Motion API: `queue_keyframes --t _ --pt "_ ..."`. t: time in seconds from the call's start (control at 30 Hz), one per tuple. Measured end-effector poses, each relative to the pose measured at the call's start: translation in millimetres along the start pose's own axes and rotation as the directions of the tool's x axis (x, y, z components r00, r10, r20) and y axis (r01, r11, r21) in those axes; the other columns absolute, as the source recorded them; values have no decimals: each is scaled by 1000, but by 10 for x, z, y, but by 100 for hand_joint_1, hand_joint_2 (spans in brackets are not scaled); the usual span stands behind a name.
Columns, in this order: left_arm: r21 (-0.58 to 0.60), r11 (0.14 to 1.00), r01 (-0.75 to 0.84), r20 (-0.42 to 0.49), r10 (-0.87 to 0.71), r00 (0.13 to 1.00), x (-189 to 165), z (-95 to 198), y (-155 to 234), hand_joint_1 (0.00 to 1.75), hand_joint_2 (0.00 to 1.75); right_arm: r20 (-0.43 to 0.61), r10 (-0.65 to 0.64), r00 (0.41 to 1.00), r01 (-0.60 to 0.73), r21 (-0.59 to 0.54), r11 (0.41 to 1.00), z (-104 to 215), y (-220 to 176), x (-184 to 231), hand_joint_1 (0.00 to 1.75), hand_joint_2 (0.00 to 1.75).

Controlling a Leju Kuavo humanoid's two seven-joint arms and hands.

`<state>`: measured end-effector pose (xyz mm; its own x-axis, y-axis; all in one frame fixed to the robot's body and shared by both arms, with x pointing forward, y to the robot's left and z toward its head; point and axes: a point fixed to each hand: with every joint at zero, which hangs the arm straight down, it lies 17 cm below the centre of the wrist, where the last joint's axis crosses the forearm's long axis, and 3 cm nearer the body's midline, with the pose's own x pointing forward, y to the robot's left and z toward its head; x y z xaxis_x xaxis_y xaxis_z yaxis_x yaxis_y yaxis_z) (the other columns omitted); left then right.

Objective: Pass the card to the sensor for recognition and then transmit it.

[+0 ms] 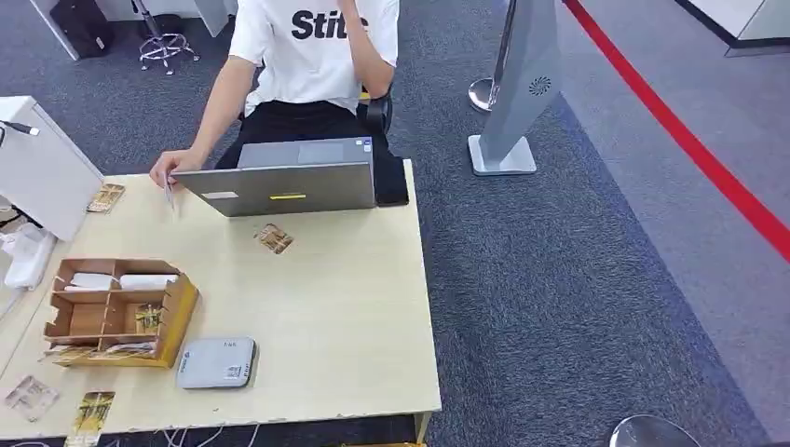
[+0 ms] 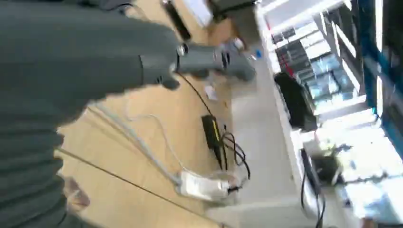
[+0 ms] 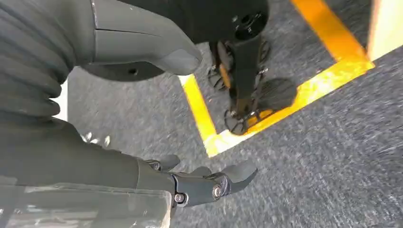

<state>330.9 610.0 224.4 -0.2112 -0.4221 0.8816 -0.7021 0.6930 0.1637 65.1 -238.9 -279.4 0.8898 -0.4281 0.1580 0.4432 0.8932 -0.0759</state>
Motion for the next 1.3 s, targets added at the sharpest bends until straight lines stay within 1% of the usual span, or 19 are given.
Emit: queue_keyframes --t 0.03,0.07,0.1,0.13,0.17,0.2,0.23,0.3,0.37,0.43,0.53,0.7,0.83,1.03,1.1,1.13,1.17,1.3 --pt "-14 1000 27 30 -26 999 223 -229 -258 0 175 4 6 1000 -6 1 1000 -1 13 37 0 175" --pt "-11 997 79 59 -78 995 423 -401 -421 0 175 6 17 1000 -17 3 1000 0 30 58 0 175" --pt "-34 986 161 94 -157 983 632 -567 -693 0 175 8 28 1000 -28 9 1000 2 49 71 0 175" --pt "-36 960 276 115 -271 956 787 -729 -867 0 175 10 42 999 -42 18 999 6 72 81 0 175" --pt "-61 918 392 162 -378 912 982 -865 -1169 0 175 7 54 999 -55 29 998 10 96 73 0 175" --pt "-55 894 445 190 -429 883 1105 -973 -1268 0 175 8 63 998 -64 38 997 14 114 71 0 175" --pt "-66 851 521 245 -492 835 1264 -1082 -1521 0 175 11 77 997 -78 51 996 20 143 67 0 175" --pt "-69 768 636 330 -584 741 1455 -1225 -1871 0 175 14 103 995 -104 76 992 31 197 64 0 175" --pt "-70 723 687 373 -620 690 1552 -1326 -2053 0 175 13 111 994 -111 84 990 35 215 59 0 175" --pt "-71 704 707 401 -628 666 1628 -1391 -2165 0 175 13 117 993 -118 87 989 37 218 44 0 175" --pt "-81 683 725 422 -636 646 1649 -1432 -2268 0 175 13 126 992 -127 89 988 39 222 35 0 175" --pt "-89 633 769 429 -673 603 1651 -1489 -2365 0 175 11 142 990 -142 94 985 42 235 21 0 175" --pt "-87 588 804 443 -700 560 1733 -1546 -2474 0 175 2 145 989 -144 92 985 42 231 5 0 175" --pt "-88 585 806 443 -702 557 1732 -1547 -2479 0 175 2 145 989 -145 92 985 42 231 3 0 175" --pt "-93 507 857 475 -734 486 1841 -1581 -2652 0 175 2 159 987 -158 94 983 43 234 -6 0 175" --pt "-91 483 871 500 -734 459 2001 -1596 -2791 7 175 11 162 987 -162 102 981 47 251 6 0 175" --pt "-99 486 868 503 -728 465 2033 -1580 -2842 175 175 18 166 986 -167 106 980 50 263 16 0 175" --pt "-112 484 868 507 -723 469 2017 -1558 -2876 175 175 19 169 985 -170 106 980 50 264 13 0 175"
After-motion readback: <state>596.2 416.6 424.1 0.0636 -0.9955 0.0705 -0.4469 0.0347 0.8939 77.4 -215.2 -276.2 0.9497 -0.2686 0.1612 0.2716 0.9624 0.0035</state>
